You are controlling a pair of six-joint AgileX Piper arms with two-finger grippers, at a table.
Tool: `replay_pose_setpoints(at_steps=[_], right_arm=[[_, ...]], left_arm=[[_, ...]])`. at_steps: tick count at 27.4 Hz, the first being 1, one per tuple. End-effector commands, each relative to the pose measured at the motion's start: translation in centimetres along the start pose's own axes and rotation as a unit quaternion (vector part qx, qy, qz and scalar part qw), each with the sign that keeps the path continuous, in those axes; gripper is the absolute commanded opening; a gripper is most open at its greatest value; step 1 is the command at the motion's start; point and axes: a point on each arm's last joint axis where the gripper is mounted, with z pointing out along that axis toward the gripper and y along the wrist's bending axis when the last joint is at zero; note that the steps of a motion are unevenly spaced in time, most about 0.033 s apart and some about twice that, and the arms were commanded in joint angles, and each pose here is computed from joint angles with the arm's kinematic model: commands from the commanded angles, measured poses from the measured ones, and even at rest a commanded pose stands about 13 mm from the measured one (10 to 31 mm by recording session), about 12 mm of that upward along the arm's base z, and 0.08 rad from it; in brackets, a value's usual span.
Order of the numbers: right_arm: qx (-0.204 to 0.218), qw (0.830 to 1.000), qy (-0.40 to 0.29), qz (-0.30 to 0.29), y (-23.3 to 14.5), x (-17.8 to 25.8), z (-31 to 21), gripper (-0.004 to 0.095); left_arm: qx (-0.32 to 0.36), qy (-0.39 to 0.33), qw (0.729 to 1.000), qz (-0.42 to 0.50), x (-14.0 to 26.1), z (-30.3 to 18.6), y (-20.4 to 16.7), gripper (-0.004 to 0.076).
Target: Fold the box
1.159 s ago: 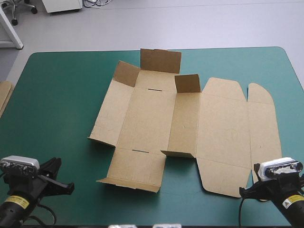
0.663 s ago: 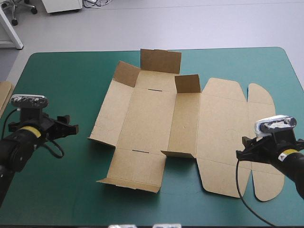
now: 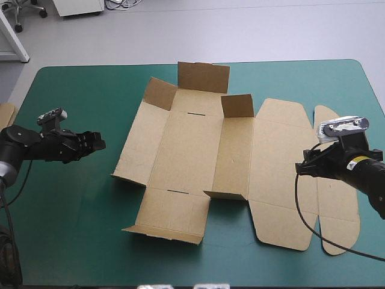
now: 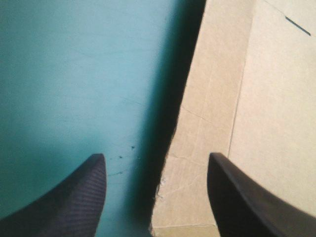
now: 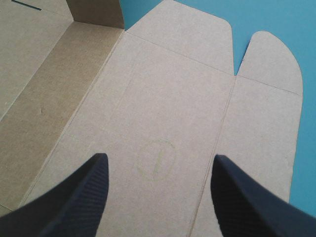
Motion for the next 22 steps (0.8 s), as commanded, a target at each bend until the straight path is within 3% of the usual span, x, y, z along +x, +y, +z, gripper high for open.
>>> replay_pose_setpoints(at_steps=[1,7,13,22], right_arm=[[0.008,0.999,-0.042,-0.005,-0.2,-1.3,-1.0,0.0576],[0.005,1.000,-0.023,-0.005,-0.1,-0.9,-0.9,0.0576],[0.004,1.000,-0.023,-0.005,-0.1,-1.0,-1.1,0.0576],[0.007,0.999,-0.051,-0.008,-0.1,-2.3,-2.1,0.0575]], left_arm=[[0.048,-0.008,0.999,-0.009,-0.8,0.5,-0.6,0.0441],[0.121,0.030,0.992,-0.030,0.5,3.8,0.2,0.0441],[0.141,0.054,0.987,-0.055,2.3,6.1,1.3,0.0441],[0.174,0.061,0.982,-0.036,3.5,7.1,-0.1,0.0440]])
